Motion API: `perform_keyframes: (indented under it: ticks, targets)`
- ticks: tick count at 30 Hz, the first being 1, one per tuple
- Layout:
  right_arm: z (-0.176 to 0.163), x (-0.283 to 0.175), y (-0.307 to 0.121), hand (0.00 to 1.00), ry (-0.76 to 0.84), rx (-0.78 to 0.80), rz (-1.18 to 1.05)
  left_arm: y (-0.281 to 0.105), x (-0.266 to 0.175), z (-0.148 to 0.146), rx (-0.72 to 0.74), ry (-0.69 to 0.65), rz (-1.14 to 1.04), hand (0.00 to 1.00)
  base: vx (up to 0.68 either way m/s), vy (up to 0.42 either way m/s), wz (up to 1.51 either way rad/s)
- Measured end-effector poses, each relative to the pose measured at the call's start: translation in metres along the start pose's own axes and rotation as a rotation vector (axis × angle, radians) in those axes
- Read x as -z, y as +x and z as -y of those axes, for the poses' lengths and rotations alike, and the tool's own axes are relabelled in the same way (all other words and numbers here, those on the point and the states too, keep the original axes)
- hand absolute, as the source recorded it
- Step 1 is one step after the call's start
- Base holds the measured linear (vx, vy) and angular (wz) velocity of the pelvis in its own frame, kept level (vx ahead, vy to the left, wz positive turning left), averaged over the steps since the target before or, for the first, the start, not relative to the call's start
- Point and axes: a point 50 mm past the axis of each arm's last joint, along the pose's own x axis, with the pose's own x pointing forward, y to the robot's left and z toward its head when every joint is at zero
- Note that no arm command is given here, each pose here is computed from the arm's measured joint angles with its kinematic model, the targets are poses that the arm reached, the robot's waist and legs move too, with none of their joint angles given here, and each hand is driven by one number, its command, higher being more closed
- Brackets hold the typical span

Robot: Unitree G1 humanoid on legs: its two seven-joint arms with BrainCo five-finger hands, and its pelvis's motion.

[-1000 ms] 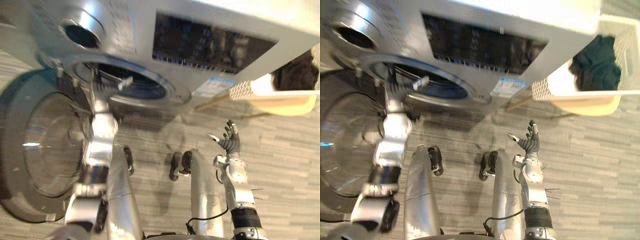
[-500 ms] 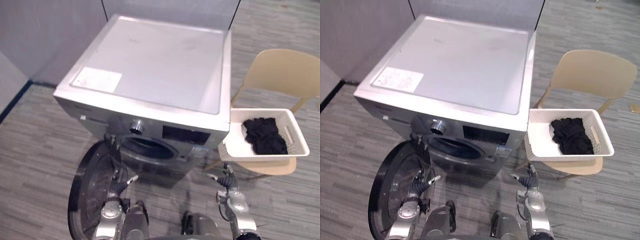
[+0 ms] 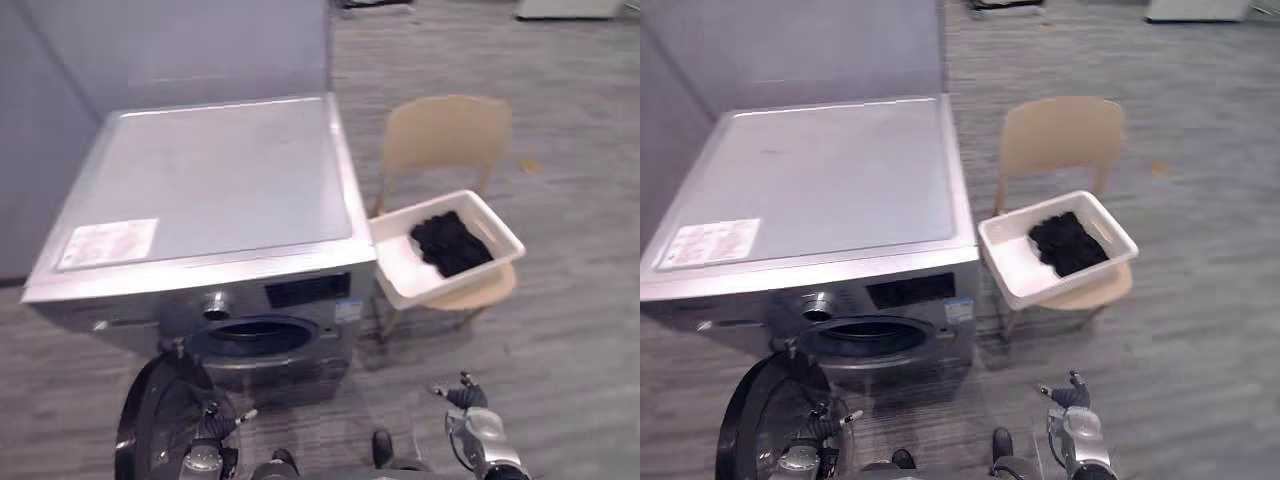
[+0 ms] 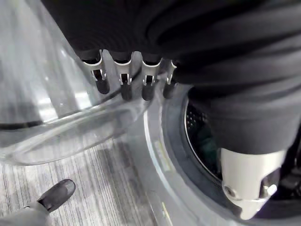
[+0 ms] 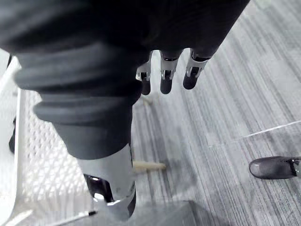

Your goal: Pick up the laundry basket with both hands and put the clothes into the washing machine.

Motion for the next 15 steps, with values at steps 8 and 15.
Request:
perform_keyframes:
  ticks: [8,15]
  targets:
    - [0.037,0.012,0.001,0.0,-0.006,0.15,-0.052,-0.006,-0.017,0.029,0.084,0.015,0.079,0.0,0.18,-0.197,-1.88]
    - [0.031,0.006,0.003,0.0,0.006,0.142,-0.045,-0.012,-0.017,0.034,0.092,-0.005,0.102,0.0,0.34,0.018,-1.08]
